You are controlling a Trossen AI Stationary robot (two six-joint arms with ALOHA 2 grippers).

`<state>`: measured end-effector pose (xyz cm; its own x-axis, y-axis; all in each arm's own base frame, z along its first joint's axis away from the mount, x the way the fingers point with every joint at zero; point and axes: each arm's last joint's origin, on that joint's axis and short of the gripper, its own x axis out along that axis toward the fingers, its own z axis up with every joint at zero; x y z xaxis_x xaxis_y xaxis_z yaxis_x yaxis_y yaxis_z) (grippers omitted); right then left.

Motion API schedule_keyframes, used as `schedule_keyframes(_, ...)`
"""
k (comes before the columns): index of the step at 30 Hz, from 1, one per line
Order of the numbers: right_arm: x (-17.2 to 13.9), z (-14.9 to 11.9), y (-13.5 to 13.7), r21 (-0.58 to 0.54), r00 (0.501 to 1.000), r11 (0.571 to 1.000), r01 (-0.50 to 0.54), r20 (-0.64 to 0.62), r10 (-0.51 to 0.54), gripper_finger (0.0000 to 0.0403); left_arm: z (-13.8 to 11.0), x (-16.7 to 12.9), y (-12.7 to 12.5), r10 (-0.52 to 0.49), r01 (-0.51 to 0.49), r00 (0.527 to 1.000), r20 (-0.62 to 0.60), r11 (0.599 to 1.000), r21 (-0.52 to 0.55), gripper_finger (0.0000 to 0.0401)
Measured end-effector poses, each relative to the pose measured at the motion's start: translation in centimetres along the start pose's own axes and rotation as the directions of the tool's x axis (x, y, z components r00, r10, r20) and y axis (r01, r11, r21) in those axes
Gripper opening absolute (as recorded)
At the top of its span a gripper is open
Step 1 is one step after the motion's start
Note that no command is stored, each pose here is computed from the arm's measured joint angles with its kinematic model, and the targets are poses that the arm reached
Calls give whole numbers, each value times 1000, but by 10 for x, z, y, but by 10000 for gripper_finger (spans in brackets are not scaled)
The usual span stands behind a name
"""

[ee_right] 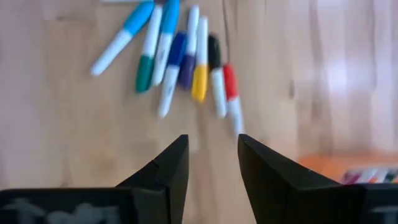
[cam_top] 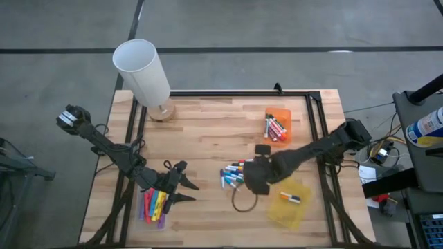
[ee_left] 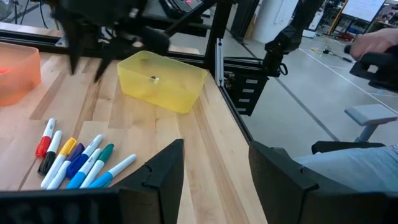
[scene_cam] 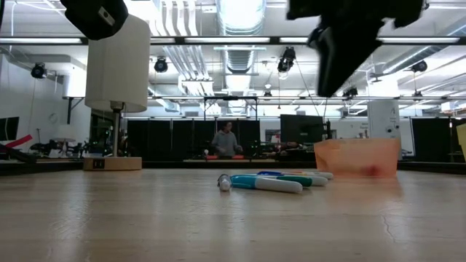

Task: Pick & Place Markers
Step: Put the red highlighter pen into the yellow bin

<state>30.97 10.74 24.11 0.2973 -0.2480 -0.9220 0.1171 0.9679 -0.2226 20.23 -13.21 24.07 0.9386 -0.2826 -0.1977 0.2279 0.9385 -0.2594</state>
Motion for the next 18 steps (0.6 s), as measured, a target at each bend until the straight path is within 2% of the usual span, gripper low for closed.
schedule_keyframes(4,13,12,-24,-20,1000,1000,-15,14,15,151,0,0,0,0,0,1000,0,1000,0,174)
schedule_keyframes(10,38,17,-61,31,996,996,-83,-26,84,170,0,0,0,0,0,1000,0,1000,0,174)
schedule_keyframes(14,51,16,-79,23,995,996,-91,-35,92,168,-1,0,0,1,-1,1000,-2,1000,1,174)
schedule_keyframes(18,63,14,-89,54,986,985,-166,-18,167,158,-1,0,1,1,-1,1000,-5,1000,-3,174)
